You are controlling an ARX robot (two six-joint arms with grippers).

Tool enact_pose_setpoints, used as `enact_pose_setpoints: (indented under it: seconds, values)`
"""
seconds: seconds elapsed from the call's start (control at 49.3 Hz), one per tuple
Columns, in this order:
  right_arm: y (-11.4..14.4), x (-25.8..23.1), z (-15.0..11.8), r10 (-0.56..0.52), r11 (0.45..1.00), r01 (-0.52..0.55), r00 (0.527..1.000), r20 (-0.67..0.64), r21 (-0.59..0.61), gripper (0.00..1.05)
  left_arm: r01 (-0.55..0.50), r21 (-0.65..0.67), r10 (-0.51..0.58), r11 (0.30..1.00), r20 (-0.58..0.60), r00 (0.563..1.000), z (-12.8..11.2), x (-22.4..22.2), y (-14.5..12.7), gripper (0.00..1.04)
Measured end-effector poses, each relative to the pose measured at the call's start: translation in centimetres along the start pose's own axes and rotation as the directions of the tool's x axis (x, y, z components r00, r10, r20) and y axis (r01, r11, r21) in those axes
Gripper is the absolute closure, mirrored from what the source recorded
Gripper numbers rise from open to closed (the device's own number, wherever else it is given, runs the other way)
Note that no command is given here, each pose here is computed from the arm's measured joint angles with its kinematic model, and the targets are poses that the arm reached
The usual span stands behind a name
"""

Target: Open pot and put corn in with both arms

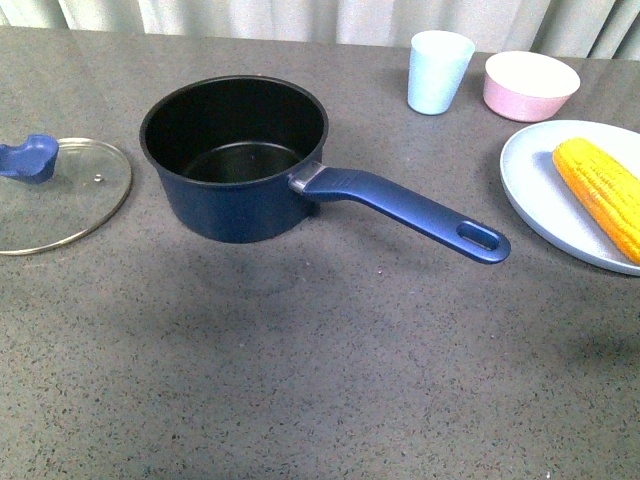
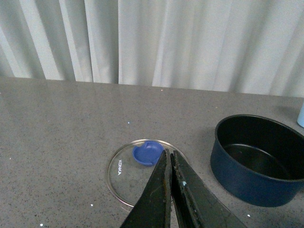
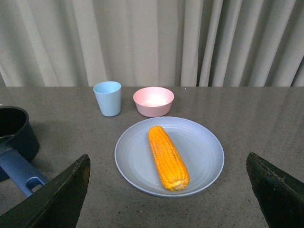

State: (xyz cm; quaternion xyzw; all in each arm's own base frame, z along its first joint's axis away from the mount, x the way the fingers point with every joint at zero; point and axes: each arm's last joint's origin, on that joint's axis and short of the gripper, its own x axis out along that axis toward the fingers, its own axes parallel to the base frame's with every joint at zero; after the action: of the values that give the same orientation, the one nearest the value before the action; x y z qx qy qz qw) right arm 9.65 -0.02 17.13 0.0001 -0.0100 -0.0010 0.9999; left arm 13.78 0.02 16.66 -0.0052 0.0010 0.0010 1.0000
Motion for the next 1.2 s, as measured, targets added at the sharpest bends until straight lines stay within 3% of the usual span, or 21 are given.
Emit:
enact_pose_setpoints:
  seconds: [1.196]
  values:
    - [0.0,0.0,0.0,0.0,1.0,0.0,1.0,0.0,0.0,0.09,0.0,0.0,0.0,1.0,0.002,1.0,0.1,-4.0,0.0,1.03]
